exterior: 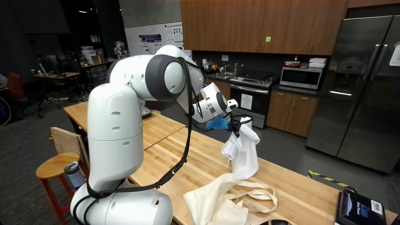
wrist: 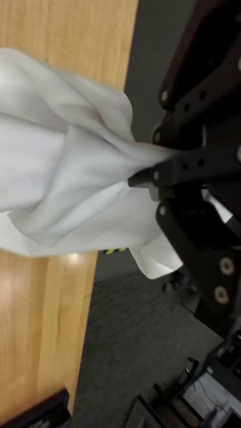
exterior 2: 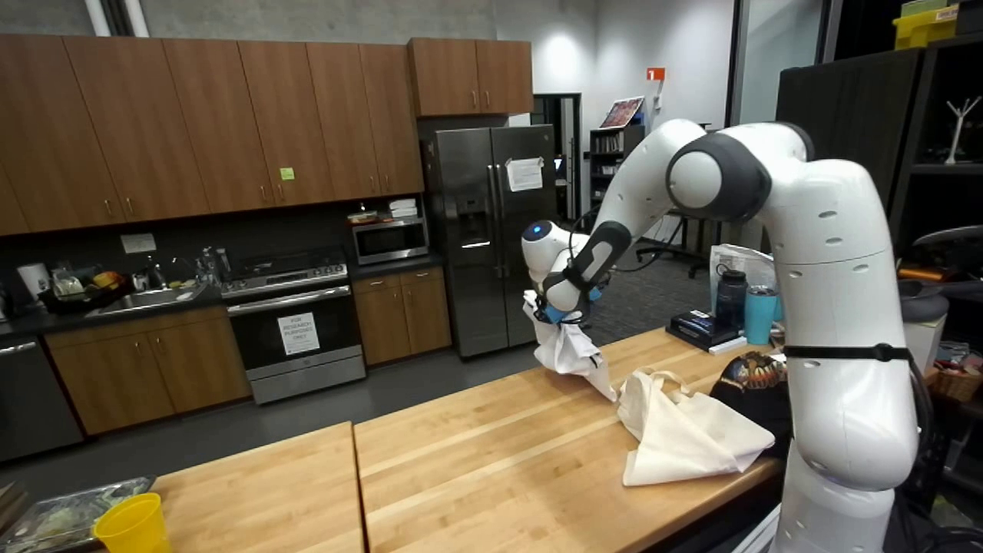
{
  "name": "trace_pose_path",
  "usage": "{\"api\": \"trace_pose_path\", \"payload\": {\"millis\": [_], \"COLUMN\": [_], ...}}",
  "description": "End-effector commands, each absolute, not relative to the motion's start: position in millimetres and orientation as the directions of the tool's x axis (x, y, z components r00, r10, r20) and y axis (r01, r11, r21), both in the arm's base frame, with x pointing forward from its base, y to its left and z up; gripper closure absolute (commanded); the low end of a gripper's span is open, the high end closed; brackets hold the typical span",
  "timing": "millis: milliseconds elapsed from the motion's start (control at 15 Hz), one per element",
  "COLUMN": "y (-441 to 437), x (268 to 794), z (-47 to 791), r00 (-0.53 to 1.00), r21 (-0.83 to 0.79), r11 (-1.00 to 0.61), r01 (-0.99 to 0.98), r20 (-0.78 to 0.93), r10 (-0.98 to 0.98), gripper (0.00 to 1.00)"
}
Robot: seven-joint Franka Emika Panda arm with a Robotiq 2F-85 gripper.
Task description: Move the bag and the white towel to the right
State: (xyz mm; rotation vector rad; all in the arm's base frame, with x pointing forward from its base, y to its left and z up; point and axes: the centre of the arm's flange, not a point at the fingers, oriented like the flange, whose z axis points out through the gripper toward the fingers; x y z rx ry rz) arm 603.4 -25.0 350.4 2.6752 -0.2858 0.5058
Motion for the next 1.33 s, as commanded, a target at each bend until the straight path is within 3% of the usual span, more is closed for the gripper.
{"api": "trace_pose_path", "payload": {"millis": [0,333,867,1067,1133,1200,1267], "y": [-34,-81,-193,-234,-216,-222,-222], "x": [535,461,310,249,296,283,282], "z": [413,462,458,433,437,433,433], "r00": [0.823,0.655,0.450,0.451,0.448,0.445,0.441], "r21": [0.349,0.275,0.156,0.157,0.176,0.173,0.173], "r11": [-0.841,-0.708,-0.470,-0.455,-0.439,-0.436,-0.432], "r01": [-0.413,-0.651,-0.869,-0.877,-0.881,-0.883,-0.885], "r20": [0.538,0.674,0.644,0.596,0.611,0.603,0.604], "r10": [-0.181,-0.341,-0.618,-0.664,-0.653,-0.662,-0.663], "gripper": [0.98,0.98,0.98,0.98,0.83,0.93,0.88]}}
